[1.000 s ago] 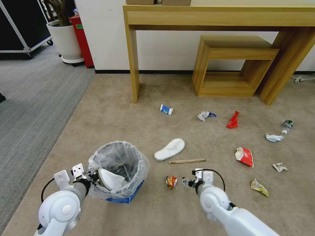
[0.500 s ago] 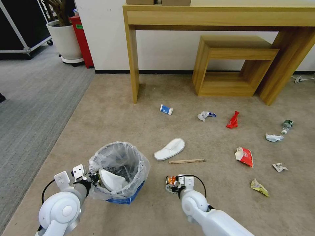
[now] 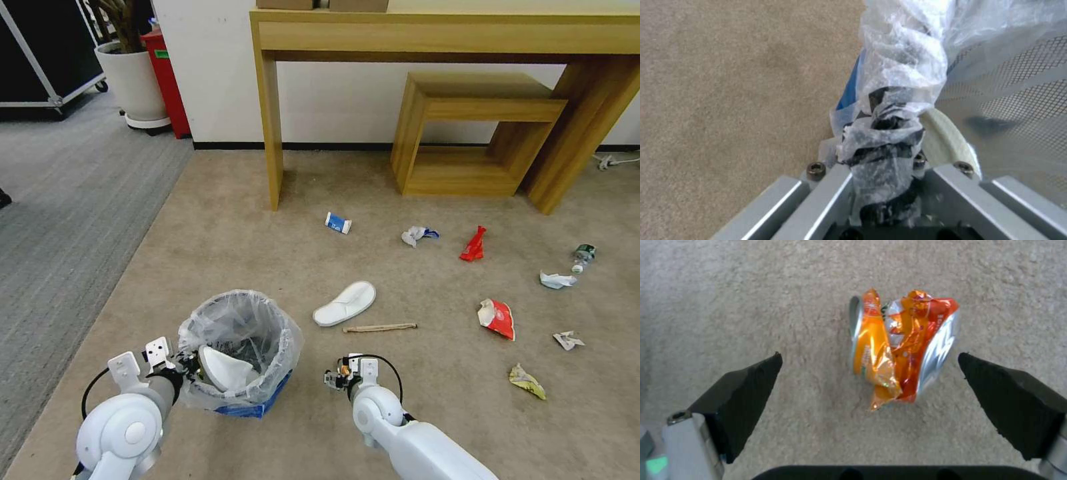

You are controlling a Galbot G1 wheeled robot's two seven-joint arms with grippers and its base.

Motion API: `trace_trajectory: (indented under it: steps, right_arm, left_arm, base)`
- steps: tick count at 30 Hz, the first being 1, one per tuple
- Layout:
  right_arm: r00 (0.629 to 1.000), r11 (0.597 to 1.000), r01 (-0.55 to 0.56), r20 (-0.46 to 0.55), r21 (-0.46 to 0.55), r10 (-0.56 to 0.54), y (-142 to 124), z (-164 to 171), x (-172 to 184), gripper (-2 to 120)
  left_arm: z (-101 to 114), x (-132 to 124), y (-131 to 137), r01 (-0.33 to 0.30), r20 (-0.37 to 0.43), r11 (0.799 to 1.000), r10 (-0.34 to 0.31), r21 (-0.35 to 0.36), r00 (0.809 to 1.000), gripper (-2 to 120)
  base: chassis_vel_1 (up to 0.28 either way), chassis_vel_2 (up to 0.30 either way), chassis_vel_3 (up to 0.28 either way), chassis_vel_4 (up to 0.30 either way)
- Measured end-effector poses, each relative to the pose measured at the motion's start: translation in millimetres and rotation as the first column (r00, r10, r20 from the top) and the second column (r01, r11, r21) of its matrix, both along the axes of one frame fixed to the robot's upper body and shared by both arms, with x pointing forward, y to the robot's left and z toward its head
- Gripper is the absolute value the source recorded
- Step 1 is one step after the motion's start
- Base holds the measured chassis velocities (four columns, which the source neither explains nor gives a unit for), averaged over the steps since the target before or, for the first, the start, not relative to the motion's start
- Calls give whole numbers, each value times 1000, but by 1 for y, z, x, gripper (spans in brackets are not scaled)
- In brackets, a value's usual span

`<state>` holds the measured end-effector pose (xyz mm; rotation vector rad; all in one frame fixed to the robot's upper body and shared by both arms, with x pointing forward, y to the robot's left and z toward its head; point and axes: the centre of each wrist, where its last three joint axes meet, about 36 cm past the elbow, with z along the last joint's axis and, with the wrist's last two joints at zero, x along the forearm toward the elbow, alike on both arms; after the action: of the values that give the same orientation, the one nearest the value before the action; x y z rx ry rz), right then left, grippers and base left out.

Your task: Pick up the trash bin and place the garbage on the floor into it.

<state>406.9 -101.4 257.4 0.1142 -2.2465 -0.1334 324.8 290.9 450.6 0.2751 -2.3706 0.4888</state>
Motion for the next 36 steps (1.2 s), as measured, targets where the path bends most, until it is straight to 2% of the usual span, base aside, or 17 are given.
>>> trace_trajectory:
  steps: [10, 13, 14, 17, 23, 29, 36]
  right_arm:
    - [1000, 1000, 13, 10, -15, -13, -1, -6, 9, 99]
    - [1000, 1000, 20, 10, -21, -20, -3, -10, 12, 92]
    - [1000, 999, 20, 10, -25, -20, -4, -13, 12, 86]
    - [1000, 999, 25, 6, -29, -24, -6, -17, 10, 82]
    - [1000, 999, 28, 3, -31, -27, -10, -23, 7, 57]
    - [1000, 999, 26, 13, -32, -25, -11, -26, 7, 46]
    - [999, 1000, 9, 50, -13, -8, -14, -29, 4, 40]
  left_arm:
    - [-2, 2, -2, 1, -2, 1000, -1, -7, 1000, 0]
    - [-3, 1, -2, 0, -3, 1000, 0, -7, 1000, 0]
    - [-3, 1, -2, -1, -3, 1000, 1, -8, 1000, 0]
    - [-3, 1, -3, -2, -4, 1000, 2, -9, 1000, 0]
    - [-5, 1, -5, -3, -6, 1000, 3, -17, 1000, 0]
    - [-6, 1, -7, -2, -6, 1000, 2, -19, 1000, 0]
    - [-7, 1, -7, -5, -4, 1000, 5, -16, 1000, 0]
  base:
    - [0, 0, 0, 0]
    - [0, 0, 0, 0]
    - [0, 0, 0, 0]
    - [0, 0, 0, 0]
    - [0, 0, 0, 0]
    - [0, 0, 0, 0]
    - [0, 0, 0, 0]
